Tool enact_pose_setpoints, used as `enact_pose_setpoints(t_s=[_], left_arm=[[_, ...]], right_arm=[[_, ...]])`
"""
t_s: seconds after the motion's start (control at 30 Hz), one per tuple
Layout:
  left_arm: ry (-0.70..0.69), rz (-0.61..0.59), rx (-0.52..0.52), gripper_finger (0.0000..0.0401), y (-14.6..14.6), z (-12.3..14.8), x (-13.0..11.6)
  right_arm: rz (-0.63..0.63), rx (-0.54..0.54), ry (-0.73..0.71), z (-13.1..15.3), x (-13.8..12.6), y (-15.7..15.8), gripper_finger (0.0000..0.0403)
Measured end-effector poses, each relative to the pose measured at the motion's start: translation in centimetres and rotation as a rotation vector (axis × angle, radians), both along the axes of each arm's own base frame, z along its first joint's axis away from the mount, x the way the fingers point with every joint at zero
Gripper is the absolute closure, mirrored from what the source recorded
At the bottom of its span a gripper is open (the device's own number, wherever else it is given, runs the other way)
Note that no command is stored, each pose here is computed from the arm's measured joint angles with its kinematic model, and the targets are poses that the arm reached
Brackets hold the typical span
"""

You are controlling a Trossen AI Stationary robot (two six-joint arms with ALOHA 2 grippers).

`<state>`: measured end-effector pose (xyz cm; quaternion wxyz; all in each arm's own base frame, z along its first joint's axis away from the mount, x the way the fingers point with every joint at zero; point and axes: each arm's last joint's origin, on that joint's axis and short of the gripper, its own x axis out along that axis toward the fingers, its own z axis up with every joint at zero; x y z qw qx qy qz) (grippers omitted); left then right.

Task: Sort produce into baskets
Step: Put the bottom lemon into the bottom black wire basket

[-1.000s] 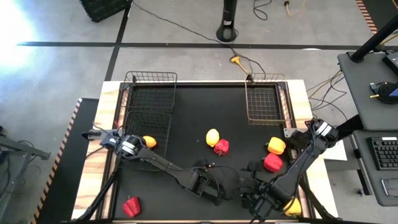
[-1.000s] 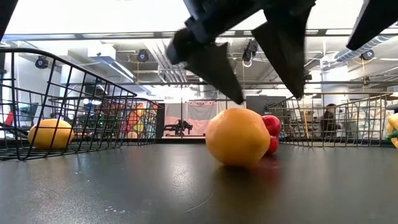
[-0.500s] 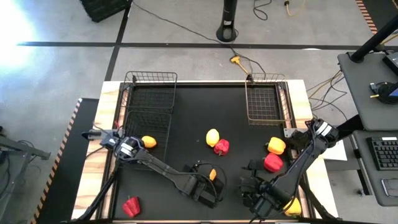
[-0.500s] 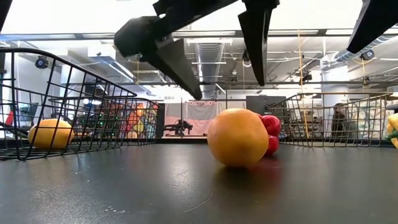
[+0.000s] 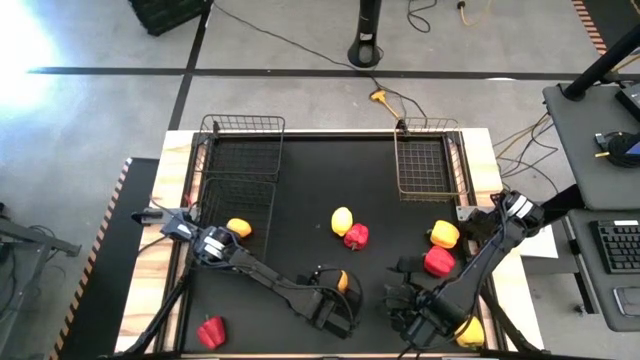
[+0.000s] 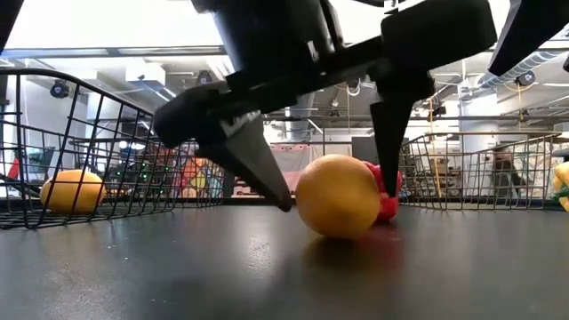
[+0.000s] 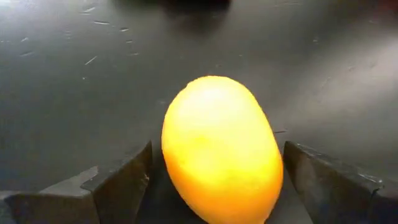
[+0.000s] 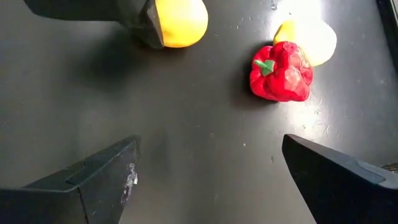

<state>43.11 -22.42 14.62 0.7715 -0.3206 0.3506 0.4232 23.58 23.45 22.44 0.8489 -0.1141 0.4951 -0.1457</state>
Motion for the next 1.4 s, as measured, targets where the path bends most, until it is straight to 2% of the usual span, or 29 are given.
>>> enact_pose_setpoints(t_s=[0.17, 0.4, 0.73, 0.87, 1.23, 1.4], left_arm=[[0.019, -0.019, 0.027, 0.0060, 0.3, -0.9, 0.4], [0.000, -0.025, 0.122, 0.0107, 1.6, -0.8, 1.0], [0.039, -0.059, 0.079, 0.0155, 1.6, -0.9, 1.1], [0.038, -0.047, 0.059, 0.0142, 1.7, -0.9, 1.1], [0.024, -0.064, 0.019, 0.0071, 0.4, 0.2, 0.9], [0.063, -0.089, -0.006, 0.0069, 0.2, -0.2, 0.6]], right_arm=[[-0.001, 0.000, -0.001, 0.0, 0.0, 0.0, 0.0021], [0.001, -0.003, 0.001, 0.0, 0.2, -0.1, 0.0021], [-0.001, -0.004, 0.003, 0.0, 0.2, -0.2, 0.0021], [0.001, -0.007, 0.005, 0.0, 0.3, -0.3, 0.0021], [0.007, -0.011, 0.008, 0.0, 0.3, -0.3, 0.0021], [-0.001, -0.006, 0.004, 0.0, 0.3, -0.3, 0.0021]])
